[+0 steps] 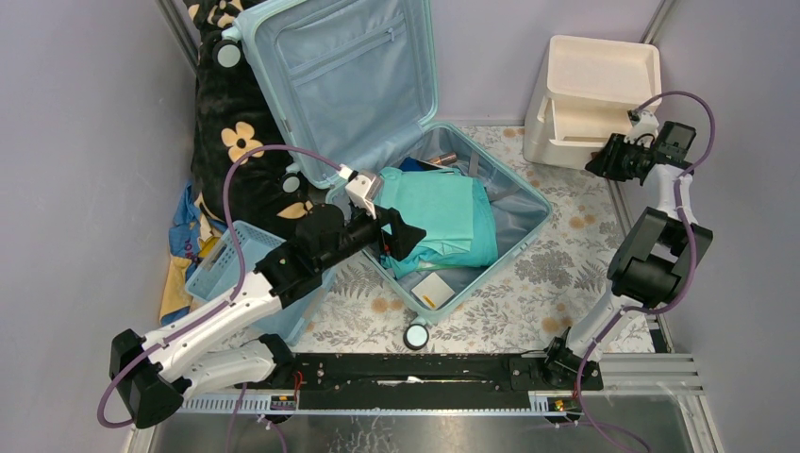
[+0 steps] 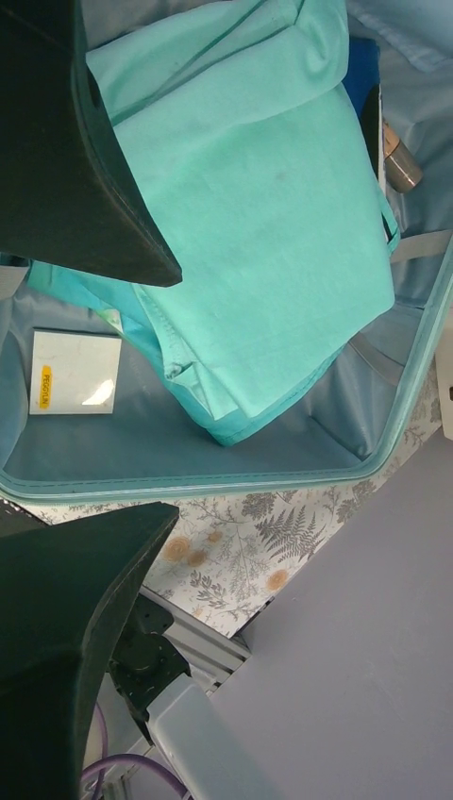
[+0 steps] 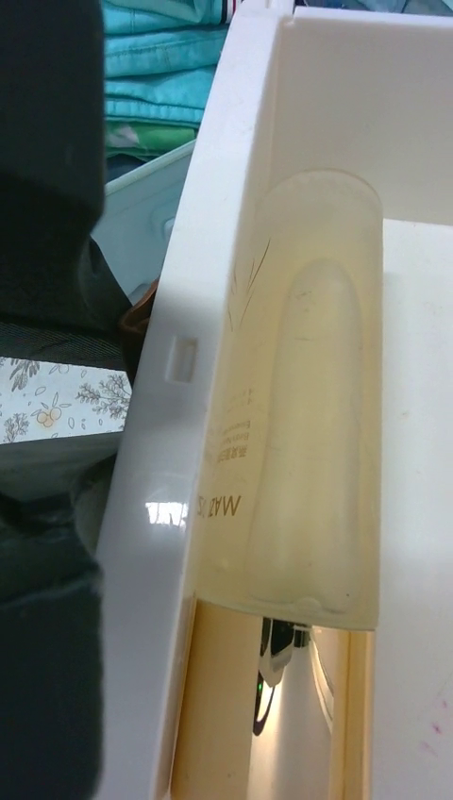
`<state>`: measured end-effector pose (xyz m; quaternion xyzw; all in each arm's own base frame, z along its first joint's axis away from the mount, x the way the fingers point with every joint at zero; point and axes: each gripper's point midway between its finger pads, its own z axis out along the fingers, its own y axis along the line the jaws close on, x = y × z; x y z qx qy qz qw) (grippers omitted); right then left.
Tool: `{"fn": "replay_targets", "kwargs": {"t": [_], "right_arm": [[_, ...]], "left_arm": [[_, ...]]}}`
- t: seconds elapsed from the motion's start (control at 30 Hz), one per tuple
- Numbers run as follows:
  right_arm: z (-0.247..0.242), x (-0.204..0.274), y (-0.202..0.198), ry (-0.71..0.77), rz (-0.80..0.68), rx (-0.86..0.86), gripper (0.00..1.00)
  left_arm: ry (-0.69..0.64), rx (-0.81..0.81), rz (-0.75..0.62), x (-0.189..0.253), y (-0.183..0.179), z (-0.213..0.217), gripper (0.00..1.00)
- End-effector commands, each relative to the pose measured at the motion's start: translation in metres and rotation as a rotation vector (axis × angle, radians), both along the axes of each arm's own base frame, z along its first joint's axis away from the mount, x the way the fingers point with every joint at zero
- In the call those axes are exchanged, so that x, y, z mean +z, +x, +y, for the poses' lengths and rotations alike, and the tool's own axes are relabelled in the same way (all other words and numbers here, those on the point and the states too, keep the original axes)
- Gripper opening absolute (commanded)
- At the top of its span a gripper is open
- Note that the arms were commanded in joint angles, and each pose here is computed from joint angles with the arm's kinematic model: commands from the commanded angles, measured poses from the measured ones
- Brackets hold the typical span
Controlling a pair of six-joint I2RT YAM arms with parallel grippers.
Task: Open, take out, and arrange the luggage
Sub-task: Close the drawer of the storage box.
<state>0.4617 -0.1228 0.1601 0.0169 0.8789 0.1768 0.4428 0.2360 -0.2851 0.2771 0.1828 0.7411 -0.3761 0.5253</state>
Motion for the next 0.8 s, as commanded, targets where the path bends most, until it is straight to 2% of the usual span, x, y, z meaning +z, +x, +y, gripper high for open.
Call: {"fn": "replay_targets", "kwargs": {"t": [0.0, 0.13, 0.3, 0.43, 0.53, 0.63, 0.67, 0.77], "right_arm": [[0.072, 0.077, 0.044, -0.009, -0.285, 0.269, 0.36], [0.073, 0.094, 0.052, -0.025, -0.375, 0.170, 0.44], [0.087, 0.106, 0.056, 0.068, -0.362, 0.197, 0.43], [0.080, 0.089, 0.055, -0.047, -0.295, 0.180, 0.43], [0.086, 0.082, 0.041, -0.092, -0.275, 0.264, 0.35], [0.108, 0.075, 0.016, -0.133, -0.276, 0.413, 0.33], [0.109, 0.073, 0.015, -0.157, -0.281, 0.415, 0.33], [0.094, 0.073, 0.033, -0.165, -0.279, 0.296, 0.22]], "left_arm": [[-0.040, 0.002, -0.074, 0.017, 0.005, 0.000, 0.92], [-0.044, 0.007, -0.076, 0.017, 0.005, 0.001, 0.92], [-0.045, 0.011, -0.078, 0.018, 0.005, 0.002, 0.92], [-0.045, 0.013, -0.077, 0.017, 0.004, 0.004, 0.92], [-0.045, 0.012, -0.077, 0.016, 0.004, 0.004, 0.92], [-0.037, 0.014, -0.080, 0.015, 0.004, 0.004, 0.92], [-0.037, 0.016, -0.082, 0.015, 0.005, 0.004, 0.92], [-0.041, 0.002, -0.086, 0.017, 0.006, 0.000, 0.92]]}}
